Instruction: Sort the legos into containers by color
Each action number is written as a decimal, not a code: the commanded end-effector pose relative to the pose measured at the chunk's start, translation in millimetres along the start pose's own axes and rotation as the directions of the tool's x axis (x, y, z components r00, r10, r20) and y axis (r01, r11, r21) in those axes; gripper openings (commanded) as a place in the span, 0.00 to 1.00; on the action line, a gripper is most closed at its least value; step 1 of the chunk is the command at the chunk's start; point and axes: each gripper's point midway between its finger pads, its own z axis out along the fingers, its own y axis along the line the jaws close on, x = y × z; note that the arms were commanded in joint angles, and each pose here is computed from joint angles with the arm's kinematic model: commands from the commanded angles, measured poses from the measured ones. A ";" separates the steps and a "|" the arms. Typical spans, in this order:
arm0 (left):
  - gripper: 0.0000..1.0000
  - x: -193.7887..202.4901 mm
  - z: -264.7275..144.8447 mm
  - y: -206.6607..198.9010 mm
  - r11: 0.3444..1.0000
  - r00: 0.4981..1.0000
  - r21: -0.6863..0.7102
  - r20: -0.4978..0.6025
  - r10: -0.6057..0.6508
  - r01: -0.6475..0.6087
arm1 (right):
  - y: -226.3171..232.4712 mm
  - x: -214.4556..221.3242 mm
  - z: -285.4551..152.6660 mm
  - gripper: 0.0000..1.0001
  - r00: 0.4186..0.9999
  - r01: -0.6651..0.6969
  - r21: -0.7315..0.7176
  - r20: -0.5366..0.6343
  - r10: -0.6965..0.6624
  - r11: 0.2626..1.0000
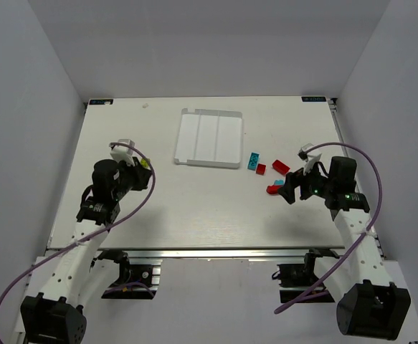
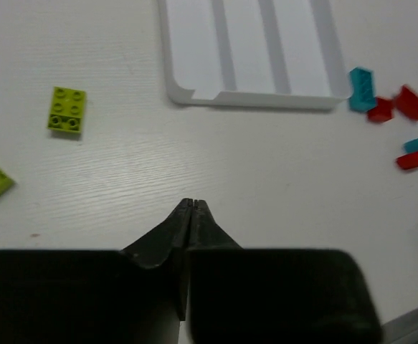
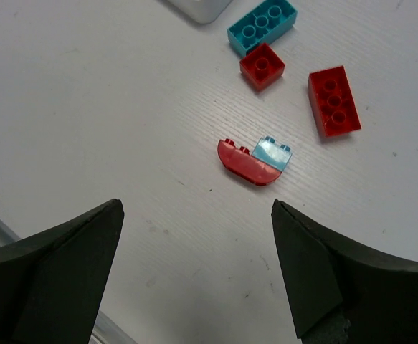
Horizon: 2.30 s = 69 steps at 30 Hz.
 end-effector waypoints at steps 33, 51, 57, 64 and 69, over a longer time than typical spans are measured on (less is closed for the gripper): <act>0.72 48.8 168.1 135.7 0.862 0.843 -0.446 -0.536 -0.044 -0.239 | 11.5 -48.9 -10.1 0.59 0.991 0.078 -0.045 0.109 -0.073 0.996; 0.11 38.4 154.9 111.8 0.903 0.873 -0.406 -0.481 -0.078 -0.143 | 8.2 -42.5 -5.4 0.56 0.994 0.061 -0.045 0.090 -0.056 0.997; 0.04 -58.1 135.0 0.4 1.000 0.984 0.021 -0.178 -0.009 0.013 | 10.0 -42.4 -4.3 0.17 0.995 0.057 -0.059 0.091 -0.052 0.997; 0.02 -61.6 180.7 -42.6 0.976 0.974 0.211 -0.228 -0.002 0.051 | 6.7 -37.1 -0.5 0.01 0.996 0.045 -0.054 0.074 -0.041 0.998; 0.08 -52.1 233.1 -28.9 0.994 0.967 0.104 -0.254 -0.015 0.043 | 3.6 -33.3 1.6 0.06 0.997 0.038 -0.046 0.063 -0.035 0.998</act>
